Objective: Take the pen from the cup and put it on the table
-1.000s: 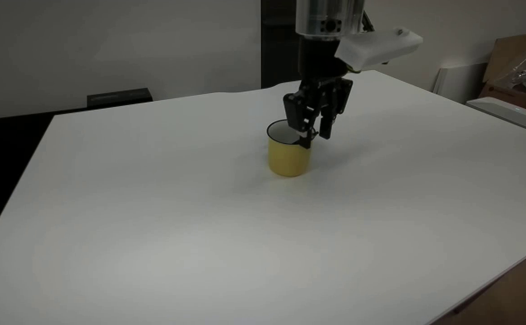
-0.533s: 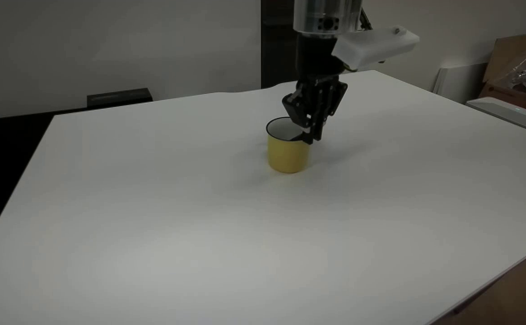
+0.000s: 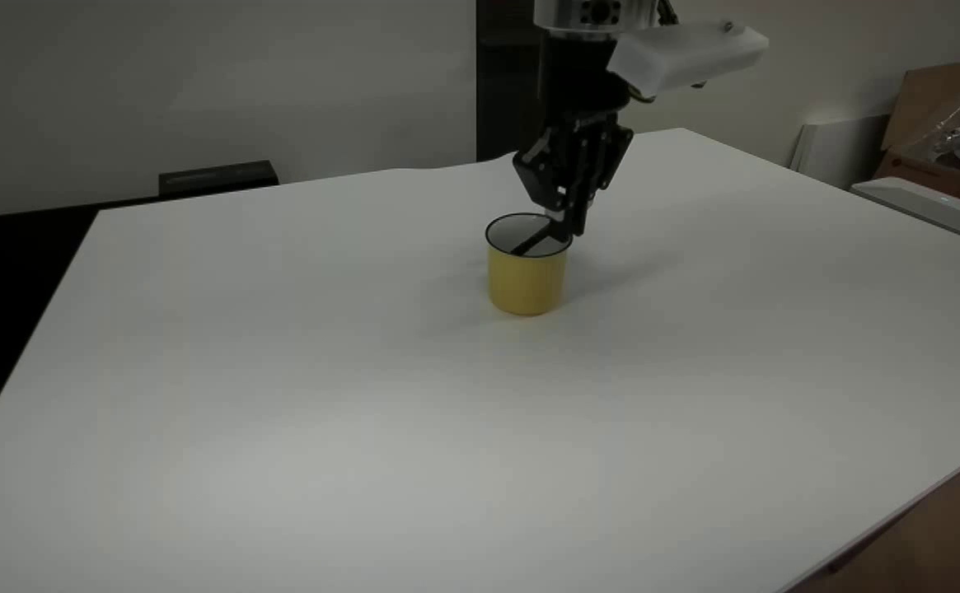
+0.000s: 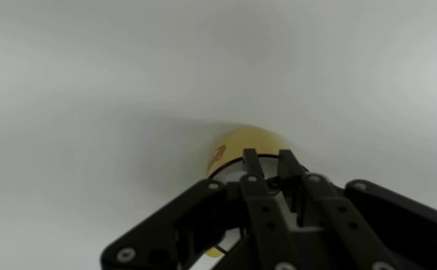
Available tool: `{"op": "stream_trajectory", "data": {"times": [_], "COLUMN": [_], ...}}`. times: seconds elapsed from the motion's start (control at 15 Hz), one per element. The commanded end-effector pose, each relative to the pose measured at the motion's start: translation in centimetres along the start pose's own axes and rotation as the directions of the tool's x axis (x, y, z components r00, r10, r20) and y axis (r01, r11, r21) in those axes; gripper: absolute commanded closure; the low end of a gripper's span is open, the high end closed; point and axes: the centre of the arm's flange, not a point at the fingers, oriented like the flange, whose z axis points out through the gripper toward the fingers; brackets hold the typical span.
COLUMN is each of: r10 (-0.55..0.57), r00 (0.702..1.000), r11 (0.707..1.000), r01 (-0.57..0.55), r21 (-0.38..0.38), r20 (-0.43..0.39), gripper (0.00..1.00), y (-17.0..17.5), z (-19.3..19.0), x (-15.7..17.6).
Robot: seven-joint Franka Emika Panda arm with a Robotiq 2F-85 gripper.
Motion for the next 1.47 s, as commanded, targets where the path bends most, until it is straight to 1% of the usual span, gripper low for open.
{"op": "stream_trajectory", "data": {"times": [0.0, 0.07, 0.27, 0.47, 0.53, 0.67, 0.73, 0.8, 0.93, 1.0, 1.07, 1.27, 1.4], "r10": [-0.02, -0.029, -0.063, -0.086, -0.082, -0.066, -0.05, -0.023, 0.034, 0.074, 0.113, 0.202, 0.255], "r00": [1.0, 0.999, 0.996, 0.989, 0.987, 0.979, 0.976, 0.975, 0.968, 0.961, 0.951, 0.914, 0.884], "r11": [0.999, 0.998, 0.987, 0.953, 0.936, 0.899, 0.885, 0.878, 0.876, 0.892, 0.898, 0.933, 0.94], "r01": [0.019, 0.028, 0.054, 0.048, 0.028, -0.025, -0.054, -0.087, -0.149, -0.183, -0.222, -0.289, -0.321], "r21": [-0.046, -0.058, -0.149, -0.298, -0.351, -0.437, -0.462, -0.472, -0.459, -0.413, -0.379, -0.214, -0.112], "r20": [-0.015, -0.021, -0.057, -0.117, -0.14, -0.191, -0.211, -0.222, -0.248, -0.267, -0.288, -0.351, -0.391], "gripper": [0.96, 0.96, 0.96, 0.96, 0.96, 0.96, 0.96, 0.96, 0.96, 0.96, 0.96, 0.96, 0.96], "y": [-0.2, -0.3, -0.9, -1.1, -0.9, 0.1, 0.6, 1.4, 2.7, 3.5, 4.2, 6.7, 8.5], "z": [-5.3, -6.6, -10.5, -13.2, -13.7, -13.4, -13.0, -12.1, -10.3, -9.2, -8.3, -6.1, -5.0], "x": [-0.3, -0.4, -1.3, -2.9, -3.6, -5.2, -5.9, -6.8, -8.2, -8.9, -9.5, -11.5, -12.8]}}
